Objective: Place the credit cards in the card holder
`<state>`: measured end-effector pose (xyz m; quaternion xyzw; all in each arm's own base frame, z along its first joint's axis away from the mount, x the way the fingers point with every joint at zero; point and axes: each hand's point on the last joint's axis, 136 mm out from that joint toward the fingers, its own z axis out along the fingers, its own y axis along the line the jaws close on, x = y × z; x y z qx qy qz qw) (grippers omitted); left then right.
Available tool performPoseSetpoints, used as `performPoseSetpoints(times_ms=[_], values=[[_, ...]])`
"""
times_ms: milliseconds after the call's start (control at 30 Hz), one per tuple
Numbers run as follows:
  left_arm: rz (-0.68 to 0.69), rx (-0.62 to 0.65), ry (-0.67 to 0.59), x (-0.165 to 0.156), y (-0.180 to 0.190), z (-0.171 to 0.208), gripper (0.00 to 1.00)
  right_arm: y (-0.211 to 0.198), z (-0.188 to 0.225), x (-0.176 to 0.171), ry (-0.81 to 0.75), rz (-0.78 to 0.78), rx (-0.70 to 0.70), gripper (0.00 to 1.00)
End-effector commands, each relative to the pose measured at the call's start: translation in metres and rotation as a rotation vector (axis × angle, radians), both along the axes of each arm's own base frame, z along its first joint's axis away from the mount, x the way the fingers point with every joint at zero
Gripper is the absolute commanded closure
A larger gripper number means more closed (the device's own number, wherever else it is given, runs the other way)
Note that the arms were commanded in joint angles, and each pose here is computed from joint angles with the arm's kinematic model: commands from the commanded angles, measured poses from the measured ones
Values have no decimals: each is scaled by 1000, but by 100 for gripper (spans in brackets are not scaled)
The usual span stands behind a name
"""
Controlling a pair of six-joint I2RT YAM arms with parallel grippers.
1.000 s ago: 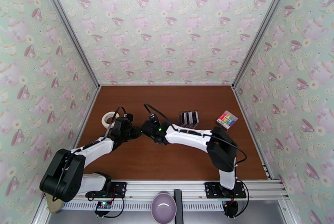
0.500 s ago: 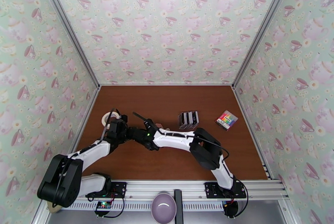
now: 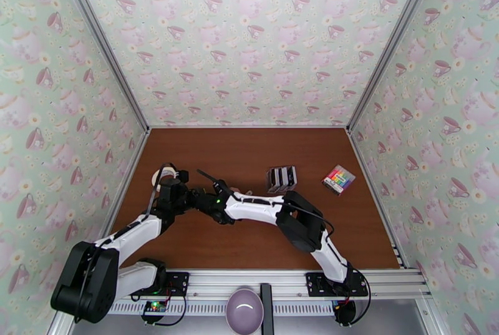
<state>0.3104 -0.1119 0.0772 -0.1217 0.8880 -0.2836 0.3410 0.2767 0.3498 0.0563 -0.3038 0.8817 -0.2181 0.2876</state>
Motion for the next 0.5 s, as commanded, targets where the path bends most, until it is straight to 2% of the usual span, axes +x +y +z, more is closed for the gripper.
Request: performPoseSetpoints(times_ms=[0, 100, 333, 400, 467], values=[[1, -20, 18, -2, 1, -5, 68, 17, -9, -5, 49, -4, 73, 78], [4, -20, 29, -2, 1, -7, 68, 23, -14, -11, 91, 2, 115, 65], [1, -27, 46, -1, 1, -11, 68, 34, -19, -19, 149, 9, 187, 58], [1, -28, 46, -1, 1, -11, 68, 36, -19, -21, 158, 12, 201, 52], [-3, -30, 48, 0, 1, -12, 68, 38, -17, -22, 165, 15, 218, 49]])
